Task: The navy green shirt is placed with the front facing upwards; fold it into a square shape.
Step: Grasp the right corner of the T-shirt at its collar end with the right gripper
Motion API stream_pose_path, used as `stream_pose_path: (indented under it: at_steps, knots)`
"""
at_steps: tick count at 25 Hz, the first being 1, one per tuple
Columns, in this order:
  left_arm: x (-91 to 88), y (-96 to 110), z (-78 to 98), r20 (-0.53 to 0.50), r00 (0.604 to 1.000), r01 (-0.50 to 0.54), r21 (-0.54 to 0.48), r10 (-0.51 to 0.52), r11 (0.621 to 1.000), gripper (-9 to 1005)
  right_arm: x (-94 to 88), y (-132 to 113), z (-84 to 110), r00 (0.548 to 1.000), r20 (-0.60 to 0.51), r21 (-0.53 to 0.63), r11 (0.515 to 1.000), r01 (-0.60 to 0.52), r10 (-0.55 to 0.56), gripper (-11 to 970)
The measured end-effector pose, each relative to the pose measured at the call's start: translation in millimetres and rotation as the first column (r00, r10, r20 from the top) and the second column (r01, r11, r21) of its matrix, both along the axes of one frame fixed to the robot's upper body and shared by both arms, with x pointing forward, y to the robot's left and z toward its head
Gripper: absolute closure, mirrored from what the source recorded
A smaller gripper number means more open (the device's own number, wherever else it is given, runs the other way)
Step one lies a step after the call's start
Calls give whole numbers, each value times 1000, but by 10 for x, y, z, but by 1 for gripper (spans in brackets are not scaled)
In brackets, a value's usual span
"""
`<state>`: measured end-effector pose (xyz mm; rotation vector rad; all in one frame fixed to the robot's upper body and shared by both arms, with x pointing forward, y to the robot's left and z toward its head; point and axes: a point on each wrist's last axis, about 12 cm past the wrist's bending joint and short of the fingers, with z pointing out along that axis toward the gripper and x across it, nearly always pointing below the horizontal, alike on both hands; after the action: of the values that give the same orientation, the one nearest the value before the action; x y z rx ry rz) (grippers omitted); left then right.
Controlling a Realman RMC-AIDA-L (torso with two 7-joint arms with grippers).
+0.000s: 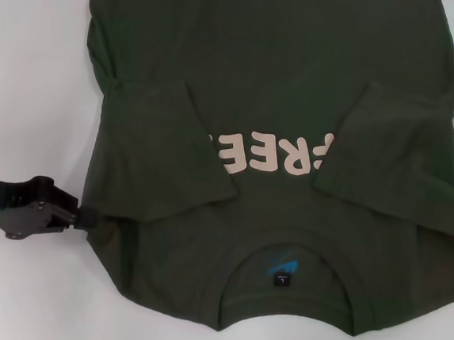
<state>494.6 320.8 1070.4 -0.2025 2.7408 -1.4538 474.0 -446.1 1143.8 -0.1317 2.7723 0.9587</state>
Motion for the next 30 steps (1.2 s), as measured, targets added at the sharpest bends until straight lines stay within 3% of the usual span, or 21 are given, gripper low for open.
stream_pose_path:
  at_steps: [13,30]
  knots:
    - [35,-11,34,7,1000,9,-4,-9,1000,980,13,133,-203,996,-82,20,1000,-22,23,141]
    - [53,21,45,16,1000,-8,-1,8,1000,981,95,292,-413,997,-81,15,1000,-11,13,142]
